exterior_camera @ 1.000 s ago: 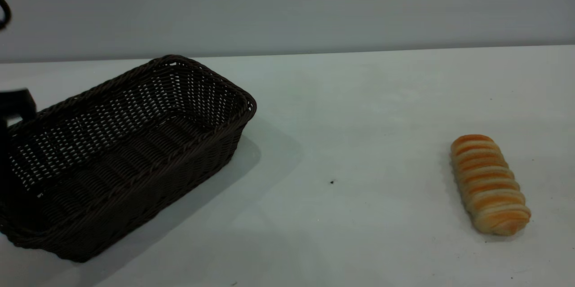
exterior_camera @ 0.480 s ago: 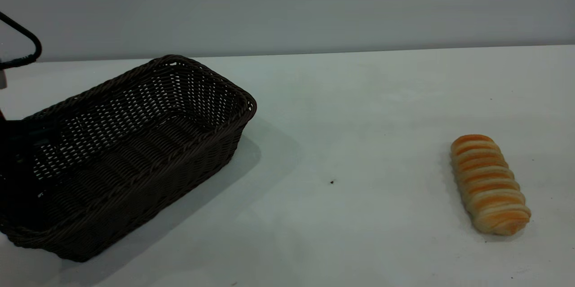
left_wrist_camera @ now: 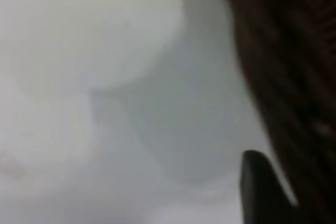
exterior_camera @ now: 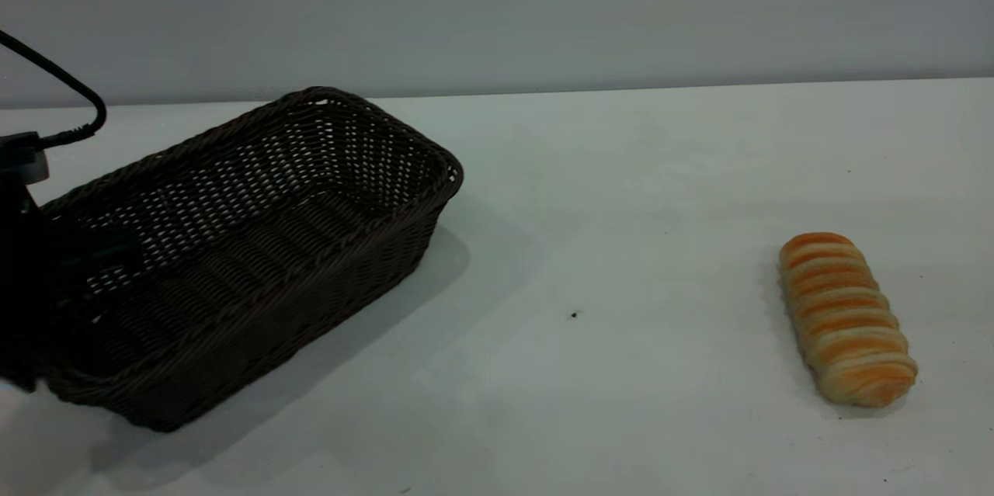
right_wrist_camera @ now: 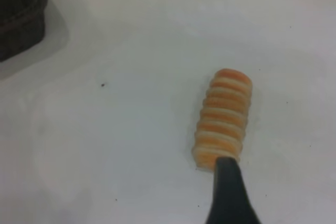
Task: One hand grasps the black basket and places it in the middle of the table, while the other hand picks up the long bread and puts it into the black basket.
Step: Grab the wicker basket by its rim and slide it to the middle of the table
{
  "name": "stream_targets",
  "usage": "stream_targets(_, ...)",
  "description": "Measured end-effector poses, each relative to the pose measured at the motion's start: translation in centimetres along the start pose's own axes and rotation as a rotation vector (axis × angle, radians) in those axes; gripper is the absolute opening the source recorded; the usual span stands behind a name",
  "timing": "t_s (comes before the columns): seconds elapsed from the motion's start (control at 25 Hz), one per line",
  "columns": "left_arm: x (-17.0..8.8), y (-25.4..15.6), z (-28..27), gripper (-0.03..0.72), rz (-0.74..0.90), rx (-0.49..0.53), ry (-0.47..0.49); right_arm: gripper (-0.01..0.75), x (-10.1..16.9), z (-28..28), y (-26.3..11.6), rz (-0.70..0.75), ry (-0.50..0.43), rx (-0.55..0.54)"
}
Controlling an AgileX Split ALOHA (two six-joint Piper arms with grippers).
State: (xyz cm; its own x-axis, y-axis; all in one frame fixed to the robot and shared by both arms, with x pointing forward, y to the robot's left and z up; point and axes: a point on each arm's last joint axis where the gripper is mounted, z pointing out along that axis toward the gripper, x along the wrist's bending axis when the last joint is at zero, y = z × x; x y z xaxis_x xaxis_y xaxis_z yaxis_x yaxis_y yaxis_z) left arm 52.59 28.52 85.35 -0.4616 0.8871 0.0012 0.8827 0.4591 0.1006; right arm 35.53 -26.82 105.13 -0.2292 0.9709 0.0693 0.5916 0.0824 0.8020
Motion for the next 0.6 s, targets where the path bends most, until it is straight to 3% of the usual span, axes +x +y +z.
stream_targets(0.2,-0.6,0.9,-0.2,0.188,-0.002,-0.065,-0.049,0.493,0.0,0.0,0.0,0.001,0.0,-0.001)
stream_targets(0.4,-1.9,1.4,-0.9,0.184,0.097,-0.079,-0.052,0.493,0.0,0.0,0.2,0.005,0.002,-0.025)
stream_targets(0.6,-4.8,1.0,-1.8,0.176,0.249,-0.084,-0.096,0.493,0.0,1.0,0.5,0.014,0.001,-0.015)
